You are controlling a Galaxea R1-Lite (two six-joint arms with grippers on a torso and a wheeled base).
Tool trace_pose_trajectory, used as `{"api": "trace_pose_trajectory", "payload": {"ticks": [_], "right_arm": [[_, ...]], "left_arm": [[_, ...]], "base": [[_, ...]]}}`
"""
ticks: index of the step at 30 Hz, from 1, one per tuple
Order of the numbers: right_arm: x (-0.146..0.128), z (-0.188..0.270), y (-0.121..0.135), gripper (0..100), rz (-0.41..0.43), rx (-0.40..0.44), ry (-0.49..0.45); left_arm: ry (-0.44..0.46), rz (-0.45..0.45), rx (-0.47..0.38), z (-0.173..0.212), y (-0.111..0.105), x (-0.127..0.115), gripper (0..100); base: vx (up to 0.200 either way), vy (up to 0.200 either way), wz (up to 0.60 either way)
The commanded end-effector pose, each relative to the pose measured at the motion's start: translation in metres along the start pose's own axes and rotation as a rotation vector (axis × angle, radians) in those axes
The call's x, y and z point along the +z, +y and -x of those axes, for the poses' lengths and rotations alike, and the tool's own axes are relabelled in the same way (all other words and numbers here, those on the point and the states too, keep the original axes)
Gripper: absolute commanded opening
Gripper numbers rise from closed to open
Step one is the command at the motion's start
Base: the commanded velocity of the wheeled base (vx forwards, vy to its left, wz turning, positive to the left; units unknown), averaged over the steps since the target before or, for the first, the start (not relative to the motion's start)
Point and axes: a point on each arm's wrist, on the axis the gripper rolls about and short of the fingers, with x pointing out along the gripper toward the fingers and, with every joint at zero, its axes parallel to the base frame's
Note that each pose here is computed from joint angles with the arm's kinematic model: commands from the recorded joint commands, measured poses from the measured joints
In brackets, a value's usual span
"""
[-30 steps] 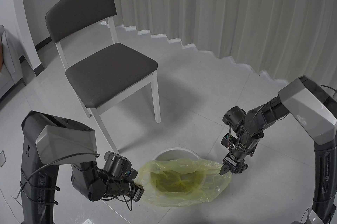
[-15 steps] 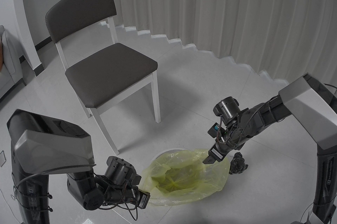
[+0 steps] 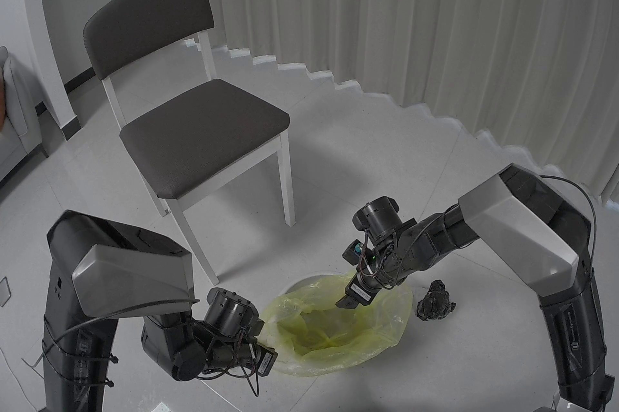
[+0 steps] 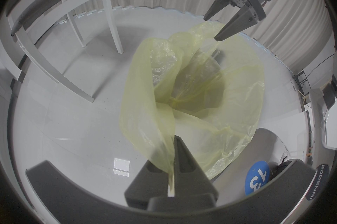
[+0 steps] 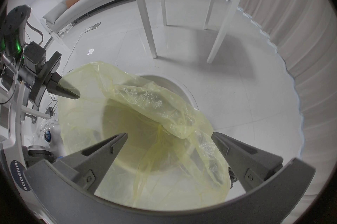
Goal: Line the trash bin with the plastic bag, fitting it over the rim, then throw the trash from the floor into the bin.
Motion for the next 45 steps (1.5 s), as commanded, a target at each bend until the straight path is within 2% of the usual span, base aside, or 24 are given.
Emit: {"api": "trace_pose_trajectory", "payload": {"ticks": [1,8,15,18,22,25,30,39,40,45], "right_arm": [[-0.004,-0.021,0.002,100,0.017,0.010,0.019],[-0.003,-0.032,-0.007,100,0.010,-0.003,0.005],[-0.001,-0.025,-0.013,100,-0.001,-0.019,-0.004],[0.002,0.001,-0.014,100,-0.011,-0.036,-0.017],[0.000,0.022,-0.012,100,-0.014,-0.038,-0.020],[-0.003,0.027,-0.011,100,-0.017,-0.043,-0.018],[-0.023,0.038,-0.010,100,-0.033,-0.050,-0.007],[-0.049,0.044,-0.017,100,-0.069,-0.068,0.008],[-0.050,0.044,-0.017,100,-0.071,-0.068,0.011],[-0.052,0.045,-0.018,100,-0.077,-0.070,0.016]], "left_arm": [[0.013,0.005,0.000,-0.002,0.002,-0.003,100],[0.023,0.016,0.009,-0.001,0.003,-0.007,100],[0.023,0.039,0.023,0.007,0.010,-0.013,100],[-0.082,0.071,0.051,0.014,0.023,-0.001,100],[-0.163,0.080,0.061,0.011,0.034,0.022,100],[-0.173,0.078,0.063,0.004,0.037,0.033,100],[-0.136,0.074,0.061,-0.023,0.043,0.059,100],[-0.150,0.063,0.024,-0.041,0.044,0.075,100],[-0.147,0.066,0.025,-0.042,0.044,0.076,0],[-0.104,0.076,0.026,-0.043,0.046,0.075,0]], "base": [[0.000,0.000,0.00],[0.000,0.000,0.00],[0.000,0.000,0.00],[0.000,0.000,0.00],[0.000,0.000,0.00],[0.000,0.000,0.00],[0.000,0.000,0.00],[0.000,0.000,0.00],[0.000,0.000,0.00],[0.000,0.000,0.00]]}}
